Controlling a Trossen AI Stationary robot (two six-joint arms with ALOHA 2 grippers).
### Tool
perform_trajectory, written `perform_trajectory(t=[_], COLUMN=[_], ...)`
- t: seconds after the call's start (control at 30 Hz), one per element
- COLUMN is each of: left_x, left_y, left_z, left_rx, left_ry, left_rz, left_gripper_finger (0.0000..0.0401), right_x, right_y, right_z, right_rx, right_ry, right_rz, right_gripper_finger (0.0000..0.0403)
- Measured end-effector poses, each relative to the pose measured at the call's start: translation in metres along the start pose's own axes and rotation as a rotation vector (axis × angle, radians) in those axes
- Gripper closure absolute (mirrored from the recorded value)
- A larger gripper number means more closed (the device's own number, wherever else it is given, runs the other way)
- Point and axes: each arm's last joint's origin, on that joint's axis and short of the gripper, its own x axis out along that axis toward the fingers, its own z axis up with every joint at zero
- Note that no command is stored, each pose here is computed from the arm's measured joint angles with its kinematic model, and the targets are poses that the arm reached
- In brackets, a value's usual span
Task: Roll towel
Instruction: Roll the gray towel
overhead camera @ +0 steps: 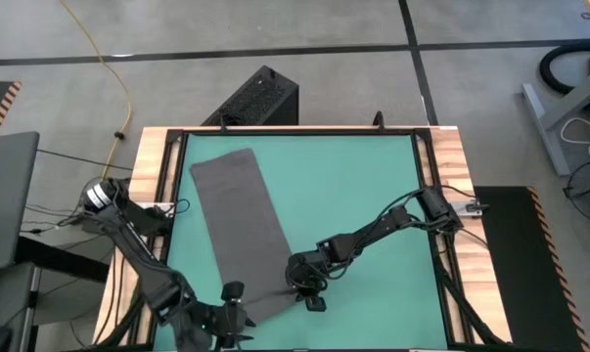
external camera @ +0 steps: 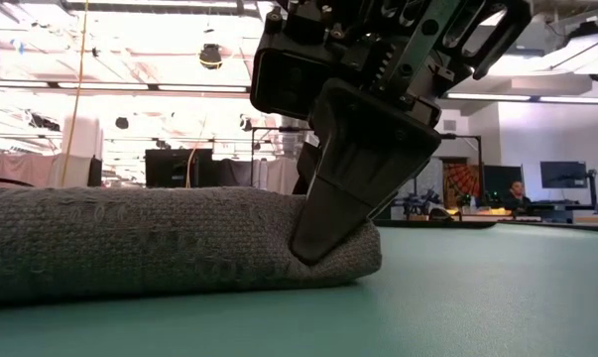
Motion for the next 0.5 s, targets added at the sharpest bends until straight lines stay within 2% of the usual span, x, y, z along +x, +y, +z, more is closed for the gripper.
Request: perform_trajectory(t=[0.07, 0.23, 0.5], left_x=[0.001, 0.022, 0.045], left_y=[-0.002, 0.002, 0.006], left_z=[-0.005, -0.023, -0.038], left_rx=[0.059, 0.091, 0.042], left_ry=[0.014, 0.075, 0.21], left_rz=[0.062, 0.148, 0.128], left_gripper_finger=[0.0293, 0.0293, 0.0293], right_x=[0.0, 0.0, 0.0], right_y=[0.0, 0.0, 0.0], right_z=[0.0, 0.0, 0.0], right_rx=[0.001, 0.004, 0.018], right_ry=[0.001, 0.003, 0.002], right_rz=[-0.001, -0.002, -0.002], right_gripper_finger=[0.0355, 0.0355, 0.0355])
